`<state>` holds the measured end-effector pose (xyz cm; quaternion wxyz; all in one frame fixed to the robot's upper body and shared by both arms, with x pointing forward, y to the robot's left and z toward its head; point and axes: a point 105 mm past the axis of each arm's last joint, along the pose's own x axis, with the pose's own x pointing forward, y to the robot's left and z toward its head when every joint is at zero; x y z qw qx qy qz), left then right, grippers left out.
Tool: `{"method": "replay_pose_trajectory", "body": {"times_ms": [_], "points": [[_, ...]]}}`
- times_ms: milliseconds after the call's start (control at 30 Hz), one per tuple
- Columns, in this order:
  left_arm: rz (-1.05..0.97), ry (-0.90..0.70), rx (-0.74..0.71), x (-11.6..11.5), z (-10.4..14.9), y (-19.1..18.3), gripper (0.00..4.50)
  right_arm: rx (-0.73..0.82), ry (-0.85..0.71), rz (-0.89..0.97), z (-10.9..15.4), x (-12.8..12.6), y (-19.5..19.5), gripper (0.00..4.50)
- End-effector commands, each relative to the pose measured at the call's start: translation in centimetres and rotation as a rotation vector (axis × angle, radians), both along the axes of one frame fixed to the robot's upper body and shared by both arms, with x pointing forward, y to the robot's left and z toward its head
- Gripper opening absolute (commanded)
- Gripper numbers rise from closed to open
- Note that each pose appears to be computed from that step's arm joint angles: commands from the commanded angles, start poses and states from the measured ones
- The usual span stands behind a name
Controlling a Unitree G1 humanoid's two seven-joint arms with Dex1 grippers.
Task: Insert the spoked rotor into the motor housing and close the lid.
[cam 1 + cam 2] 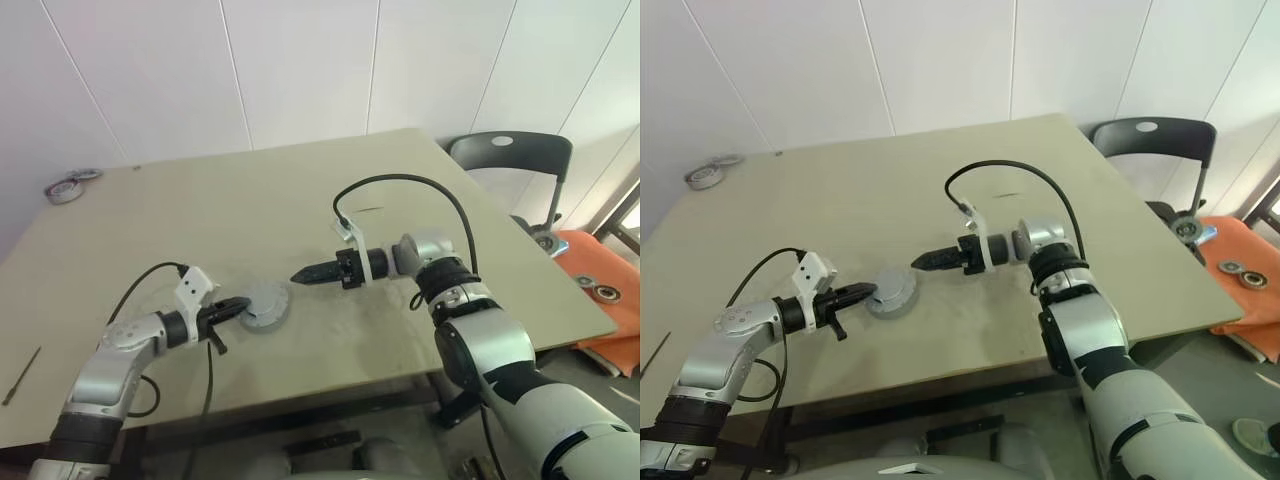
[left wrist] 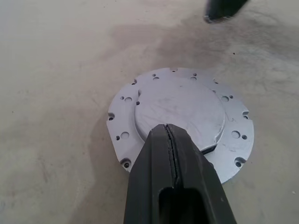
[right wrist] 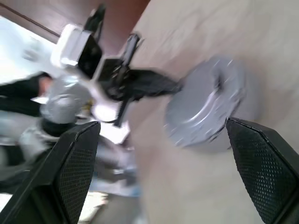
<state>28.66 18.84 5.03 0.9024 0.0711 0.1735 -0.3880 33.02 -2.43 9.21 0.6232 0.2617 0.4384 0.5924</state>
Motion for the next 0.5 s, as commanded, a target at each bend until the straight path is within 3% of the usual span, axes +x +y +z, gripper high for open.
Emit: {"method": "replay_pose_trajectory", "body": {"times_ms": [33,500], "points": [[0.019,0.135,0.058,-1.3,-3.6,0.4,0.0,0.029,0.06,0.032,1.1,-1.0,0.2,4.46],[0.03,0.151,0.051,-2.3,-4.0,0.6,0.0,-0.068,0.175,-0.021,-2.4,-2.3,2.9,4.46]]}}
